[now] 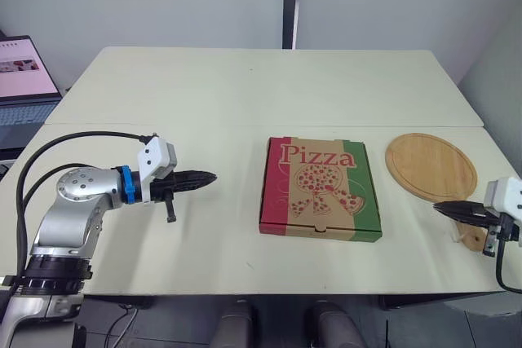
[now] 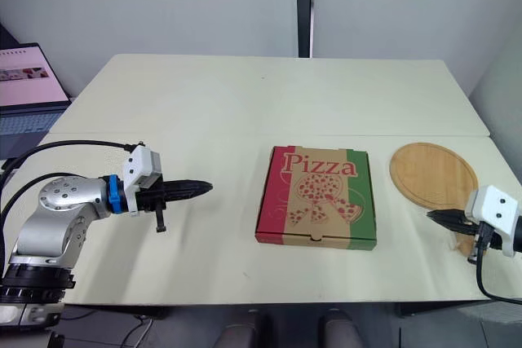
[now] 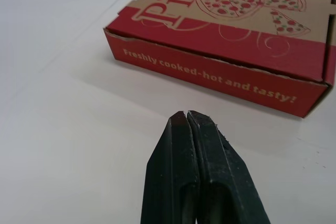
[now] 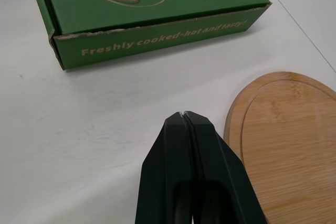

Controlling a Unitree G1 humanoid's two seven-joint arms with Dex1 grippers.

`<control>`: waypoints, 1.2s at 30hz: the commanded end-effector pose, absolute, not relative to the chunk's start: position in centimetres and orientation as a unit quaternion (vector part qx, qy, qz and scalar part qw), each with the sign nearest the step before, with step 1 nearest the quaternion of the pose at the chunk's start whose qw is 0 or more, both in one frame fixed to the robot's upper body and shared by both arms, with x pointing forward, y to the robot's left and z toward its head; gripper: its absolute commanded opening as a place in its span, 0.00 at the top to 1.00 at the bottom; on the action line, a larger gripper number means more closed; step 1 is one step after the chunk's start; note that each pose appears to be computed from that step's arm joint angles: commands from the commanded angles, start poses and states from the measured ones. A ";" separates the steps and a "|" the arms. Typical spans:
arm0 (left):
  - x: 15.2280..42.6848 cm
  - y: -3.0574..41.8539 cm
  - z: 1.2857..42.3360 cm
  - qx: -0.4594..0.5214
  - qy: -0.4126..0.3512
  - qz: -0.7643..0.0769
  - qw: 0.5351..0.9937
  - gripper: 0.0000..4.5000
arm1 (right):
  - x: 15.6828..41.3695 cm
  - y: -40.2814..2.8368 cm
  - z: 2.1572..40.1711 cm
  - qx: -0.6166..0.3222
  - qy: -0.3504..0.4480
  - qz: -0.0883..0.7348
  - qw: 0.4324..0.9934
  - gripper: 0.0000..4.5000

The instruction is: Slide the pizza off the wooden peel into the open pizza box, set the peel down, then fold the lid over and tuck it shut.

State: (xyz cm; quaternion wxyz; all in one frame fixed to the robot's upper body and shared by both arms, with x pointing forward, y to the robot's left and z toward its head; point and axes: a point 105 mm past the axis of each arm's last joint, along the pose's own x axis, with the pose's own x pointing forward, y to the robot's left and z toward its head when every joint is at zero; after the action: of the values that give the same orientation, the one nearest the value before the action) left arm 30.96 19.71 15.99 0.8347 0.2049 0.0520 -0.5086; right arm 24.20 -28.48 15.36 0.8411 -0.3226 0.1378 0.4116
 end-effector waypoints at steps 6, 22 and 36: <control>31.2 18.9 17.0 0.243 0.042 -0.502 0.829 1.00 | 24.3 -28.6 17.1 -0.342 0.121 0.404 0.840 0.99; 31.6 20.1 16.7 0.240 0.054 -0.490 0.837 1.00 | 24.1 -28.9 16.6 -0.343 0.131 0.402 0.839 0.99; 29.1 29.0 13.4 0.207 0.136 -0.329 0.911 1.00 | 22.6 -38.6 18.3 -0.346 0.191 0.225 0.891 0.99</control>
State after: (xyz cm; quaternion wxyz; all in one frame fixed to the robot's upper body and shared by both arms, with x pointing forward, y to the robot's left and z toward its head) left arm 29.26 28.47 11.70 0.9055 0.1925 0.1580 -0.3436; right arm 22.43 -37.34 16.72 0.8869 -0.3255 0.2059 0.2551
